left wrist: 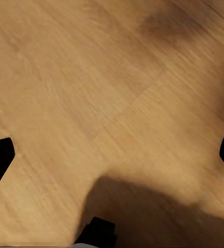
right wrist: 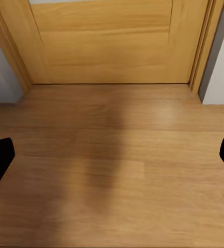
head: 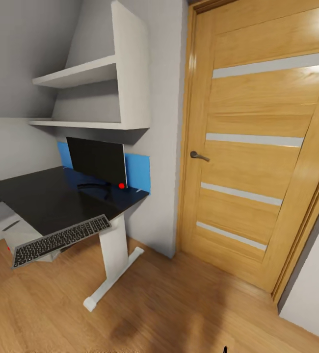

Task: In the bedroom, organize the workspace by keeping the computer under the desk, ensuring the monitor is on the desk, placing the keyboard on the desk next to the monitor, placing the mouse on the desk next to the keyboard, moving the folder from the swivel chair onto the desk next to the mouse, stacking the notebook on top of the folder with the pen on top of the notebook, and positioning the swivel chair next to the desk.

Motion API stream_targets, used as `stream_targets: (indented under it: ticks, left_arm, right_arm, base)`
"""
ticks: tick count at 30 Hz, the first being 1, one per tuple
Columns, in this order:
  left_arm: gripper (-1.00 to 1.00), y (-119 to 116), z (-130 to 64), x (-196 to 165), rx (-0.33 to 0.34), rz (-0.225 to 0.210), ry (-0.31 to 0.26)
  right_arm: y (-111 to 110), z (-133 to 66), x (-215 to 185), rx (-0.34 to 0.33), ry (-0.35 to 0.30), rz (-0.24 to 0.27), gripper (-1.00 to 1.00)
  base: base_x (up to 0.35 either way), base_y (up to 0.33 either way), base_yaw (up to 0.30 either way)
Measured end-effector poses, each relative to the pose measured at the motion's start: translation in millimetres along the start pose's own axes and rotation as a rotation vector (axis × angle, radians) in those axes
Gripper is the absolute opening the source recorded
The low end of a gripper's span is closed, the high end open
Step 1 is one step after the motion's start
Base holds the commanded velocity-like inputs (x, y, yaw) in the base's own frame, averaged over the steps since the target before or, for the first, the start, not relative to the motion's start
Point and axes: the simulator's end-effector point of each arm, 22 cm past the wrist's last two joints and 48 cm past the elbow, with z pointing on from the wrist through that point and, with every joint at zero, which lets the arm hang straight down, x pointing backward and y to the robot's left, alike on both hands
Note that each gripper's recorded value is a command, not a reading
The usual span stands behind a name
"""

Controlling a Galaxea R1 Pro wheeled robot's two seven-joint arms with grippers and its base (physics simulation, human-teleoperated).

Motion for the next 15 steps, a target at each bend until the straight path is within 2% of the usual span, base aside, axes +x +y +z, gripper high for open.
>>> stream_targets:
  ticks: [15]
  left_arm:
    - [1.00, 0.0, 0.0, 0.2, 0.000, 0.000, 0.001]
  right_arm:
    - [0.2, 0.0, 0.3, -0.001, 0.001, -0.001, 1.00]
  base:
    - [0.000, 0.000, 0.286]
